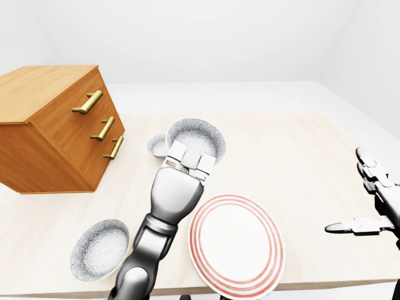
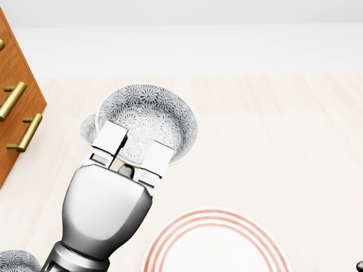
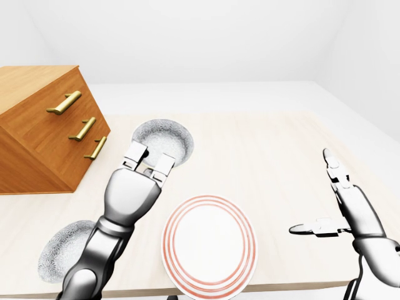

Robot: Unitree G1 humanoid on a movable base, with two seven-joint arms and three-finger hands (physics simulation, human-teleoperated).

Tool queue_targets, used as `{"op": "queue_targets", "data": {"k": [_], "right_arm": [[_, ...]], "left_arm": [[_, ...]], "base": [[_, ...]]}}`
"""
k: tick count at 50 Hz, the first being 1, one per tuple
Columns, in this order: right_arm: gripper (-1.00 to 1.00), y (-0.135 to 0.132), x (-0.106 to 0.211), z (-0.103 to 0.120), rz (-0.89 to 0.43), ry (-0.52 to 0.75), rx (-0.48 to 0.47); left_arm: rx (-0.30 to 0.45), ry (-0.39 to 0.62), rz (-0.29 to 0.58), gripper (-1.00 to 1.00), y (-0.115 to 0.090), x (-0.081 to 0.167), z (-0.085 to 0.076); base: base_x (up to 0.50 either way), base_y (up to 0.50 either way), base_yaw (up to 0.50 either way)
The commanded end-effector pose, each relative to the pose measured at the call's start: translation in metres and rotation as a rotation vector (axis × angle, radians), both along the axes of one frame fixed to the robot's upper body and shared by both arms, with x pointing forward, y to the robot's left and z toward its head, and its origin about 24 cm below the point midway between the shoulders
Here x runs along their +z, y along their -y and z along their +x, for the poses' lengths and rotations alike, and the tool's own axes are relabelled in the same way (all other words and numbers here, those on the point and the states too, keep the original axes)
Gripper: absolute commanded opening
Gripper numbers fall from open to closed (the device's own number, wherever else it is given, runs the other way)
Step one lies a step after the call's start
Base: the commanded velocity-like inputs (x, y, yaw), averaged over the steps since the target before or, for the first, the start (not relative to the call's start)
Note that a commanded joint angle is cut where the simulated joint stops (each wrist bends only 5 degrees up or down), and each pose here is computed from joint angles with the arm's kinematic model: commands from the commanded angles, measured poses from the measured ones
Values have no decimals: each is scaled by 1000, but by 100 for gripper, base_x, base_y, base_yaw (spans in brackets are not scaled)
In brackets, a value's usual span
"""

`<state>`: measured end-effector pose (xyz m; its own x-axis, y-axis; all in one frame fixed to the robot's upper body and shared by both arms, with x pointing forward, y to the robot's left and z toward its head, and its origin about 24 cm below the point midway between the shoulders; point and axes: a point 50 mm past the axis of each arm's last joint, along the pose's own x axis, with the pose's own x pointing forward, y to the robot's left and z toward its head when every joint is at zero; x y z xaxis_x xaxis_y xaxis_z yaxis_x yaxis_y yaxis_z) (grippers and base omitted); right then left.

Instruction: Put the bowl in the middle on the plate.

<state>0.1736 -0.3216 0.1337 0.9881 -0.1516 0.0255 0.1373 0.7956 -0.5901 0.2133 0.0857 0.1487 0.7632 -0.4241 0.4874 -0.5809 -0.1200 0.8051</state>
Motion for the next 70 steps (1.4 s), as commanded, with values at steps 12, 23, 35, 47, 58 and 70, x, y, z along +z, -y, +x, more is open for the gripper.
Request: {"op": "queue_targets", "data": {"k": [12,23,35,47,58,70], "right_arm": [[100,1,1,-6,-3,4,-10],[100,0,2,-4,-2,8,-5],[100,0,1,-4,3,6,-7],[100,0,3,-4,0,12,0],[100,1,2,-13,8,8,-8],[100,1,1,-17,15,2,-14]], "left_arm": [[-100,-15,31,-100,20,-12,-19],[-115,-42,14,-100,23,-11,-20],[-180,-51,51,-100,33,-20,-37],[-291,-75,111,-100,49,-35,-60],[-373,-110,172,-100,57,-47,-81],[-403,-129,194,-100,58,-52,-89]], "base": [[0,0,0],[0,0,0],[0,0,0],[0,0,0],[0,0,0],[0,0,0]]}}
